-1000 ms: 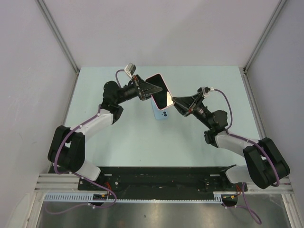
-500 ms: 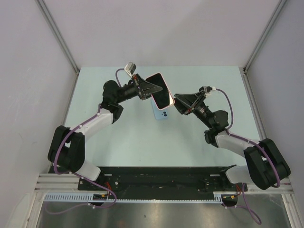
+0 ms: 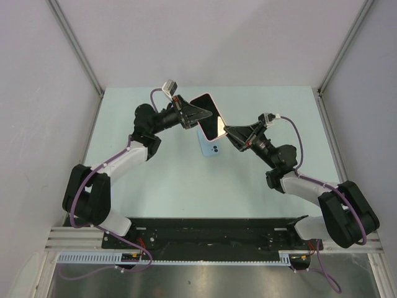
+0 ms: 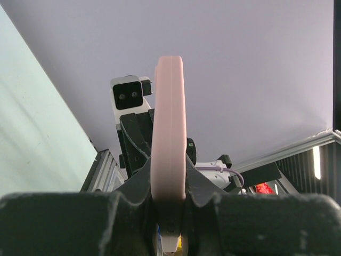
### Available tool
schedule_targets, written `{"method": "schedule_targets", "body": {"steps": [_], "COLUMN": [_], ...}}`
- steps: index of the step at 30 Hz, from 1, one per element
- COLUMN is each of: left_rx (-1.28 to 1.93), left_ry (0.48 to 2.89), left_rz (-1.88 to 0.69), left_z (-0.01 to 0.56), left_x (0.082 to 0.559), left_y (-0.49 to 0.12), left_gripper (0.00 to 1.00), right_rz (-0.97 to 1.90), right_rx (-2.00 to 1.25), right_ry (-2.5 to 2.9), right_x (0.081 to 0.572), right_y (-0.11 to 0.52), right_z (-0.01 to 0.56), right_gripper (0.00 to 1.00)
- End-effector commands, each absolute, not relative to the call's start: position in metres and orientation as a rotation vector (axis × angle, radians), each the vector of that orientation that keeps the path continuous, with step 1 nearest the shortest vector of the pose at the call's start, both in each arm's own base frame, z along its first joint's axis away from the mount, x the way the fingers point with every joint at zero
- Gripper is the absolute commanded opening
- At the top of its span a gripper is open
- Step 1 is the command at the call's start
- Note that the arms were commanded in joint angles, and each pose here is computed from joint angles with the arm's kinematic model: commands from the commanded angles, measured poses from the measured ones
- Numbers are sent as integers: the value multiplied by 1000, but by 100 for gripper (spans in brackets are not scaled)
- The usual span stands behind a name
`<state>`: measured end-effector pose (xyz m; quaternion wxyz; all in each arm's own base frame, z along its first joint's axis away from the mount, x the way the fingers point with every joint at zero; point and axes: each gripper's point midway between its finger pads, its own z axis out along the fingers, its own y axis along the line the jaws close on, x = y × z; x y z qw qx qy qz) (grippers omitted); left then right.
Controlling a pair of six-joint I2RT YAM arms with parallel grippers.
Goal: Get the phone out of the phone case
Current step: Remove the phone case from the phone.
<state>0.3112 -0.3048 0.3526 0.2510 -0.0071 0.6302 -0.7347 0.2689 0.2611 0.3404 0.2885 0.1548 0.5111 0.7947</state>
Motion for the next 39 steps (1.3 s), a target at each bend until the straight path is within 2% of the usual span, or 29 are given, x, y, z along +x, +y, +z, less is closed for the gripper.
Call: {"method": "schedule_targets", "body": {"steps": [1,2,3,9,18,39], "left_rx": [55,55,53,155,330,437], "left_ry": [1538,1535,1534,1402,1133,925], "left_rz": [-2010,-2011,-2013,-2040,-2067,-2104], "left_z": [407,408,408,438,496,551], "left_x": [302,302,302,287,252,202], "left_y": [-296,-296,-296,-291,-275,-251], "left_gripper": [0,0,0,0,0,0], "right_rz": [2184,2183,2193,2338,2407,2458], "right_rx": [179,181,194,353,324,334], "right_ry": [1052,1052,1052,980,702,754], "right_x": [231,231,232,238,217,233], "right_y": [241,241,241,237,213,253], "right_z": [396,396,396,413,484,481], "right_gripper": [14,10,0,0,0,0]}}
